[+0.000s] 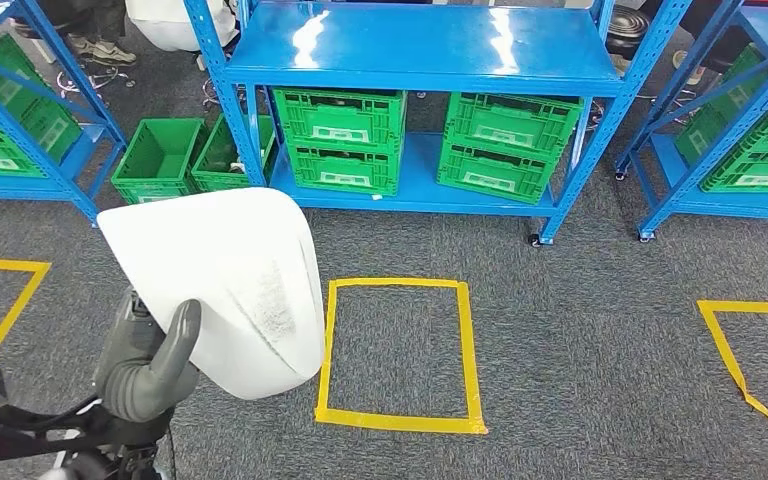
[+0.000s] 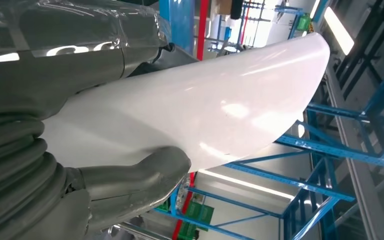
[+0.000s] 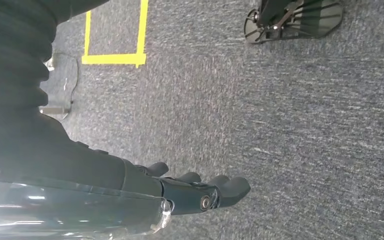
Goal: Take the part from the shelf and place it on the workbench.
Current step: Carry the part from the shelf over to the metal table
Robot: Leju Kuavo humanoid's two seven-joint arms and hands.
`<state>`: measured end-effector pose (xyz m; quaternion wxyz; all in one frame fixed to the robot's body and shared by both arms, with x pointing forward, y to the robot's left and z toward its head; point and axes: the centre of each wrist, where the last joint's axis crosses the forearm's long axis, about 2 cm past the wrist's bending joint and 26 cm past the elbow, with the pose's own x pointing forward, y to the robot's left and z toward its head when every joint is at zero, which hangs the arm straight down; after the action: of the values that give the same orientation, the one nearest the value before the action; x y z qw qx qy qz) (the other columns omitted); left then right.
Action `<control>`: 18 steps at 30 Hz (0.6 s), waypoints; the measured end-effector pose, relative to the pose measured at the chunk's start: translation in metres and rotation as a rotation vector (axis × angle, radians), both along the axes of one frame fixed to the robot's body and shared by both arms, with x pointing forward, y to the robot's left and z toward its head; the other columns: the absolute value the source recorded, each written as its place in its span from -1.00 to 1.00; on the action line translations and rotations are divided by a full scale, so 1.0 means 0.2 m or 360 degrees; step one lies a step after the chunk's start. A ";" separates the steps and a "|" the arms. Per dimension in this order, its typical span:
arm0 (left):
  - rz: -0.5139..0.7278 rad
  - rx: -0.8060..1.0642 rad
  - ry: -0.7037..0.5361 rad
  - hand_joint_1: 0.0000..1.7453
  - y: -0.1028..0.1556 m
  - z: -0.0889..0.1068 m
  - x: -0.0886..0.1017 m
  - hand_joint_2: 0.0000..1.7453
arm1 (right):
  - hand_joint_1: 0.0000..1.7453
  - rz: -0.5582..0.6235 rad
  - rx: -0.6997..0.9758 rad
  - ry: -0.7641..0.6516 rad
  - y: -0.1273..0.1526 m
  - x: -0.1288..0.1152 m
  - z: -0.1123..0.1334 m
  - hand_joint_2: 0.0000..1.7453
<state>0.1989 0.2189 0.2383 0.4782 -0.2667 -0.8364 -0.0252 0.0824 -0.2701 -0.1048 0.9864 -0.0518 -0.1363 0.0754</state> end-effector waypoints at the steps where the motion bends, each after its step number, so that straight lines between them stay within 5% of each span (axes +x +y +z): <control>1: 0.0000 0.0000 -0.0001 1.00 0.00 0.00 0.00 1.00 | -1.00 0.0000 -0.0001 0.0000 0.00 0.00 0.00 1.00; 18: -0.0003 0.0004 0.0000 1.00 0.00 0.00 0.01 1.00 | -1.00 -0.0001 -0.0005 -0.0001 -0.01 0.00 0.00 1.00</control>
<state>0.2000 0.2189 0.2379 0.4786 -0.2668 -0.8361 -0.0267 0.0826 -0.2717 -0.1049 0.9863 -0.0535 -0.1364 0.0754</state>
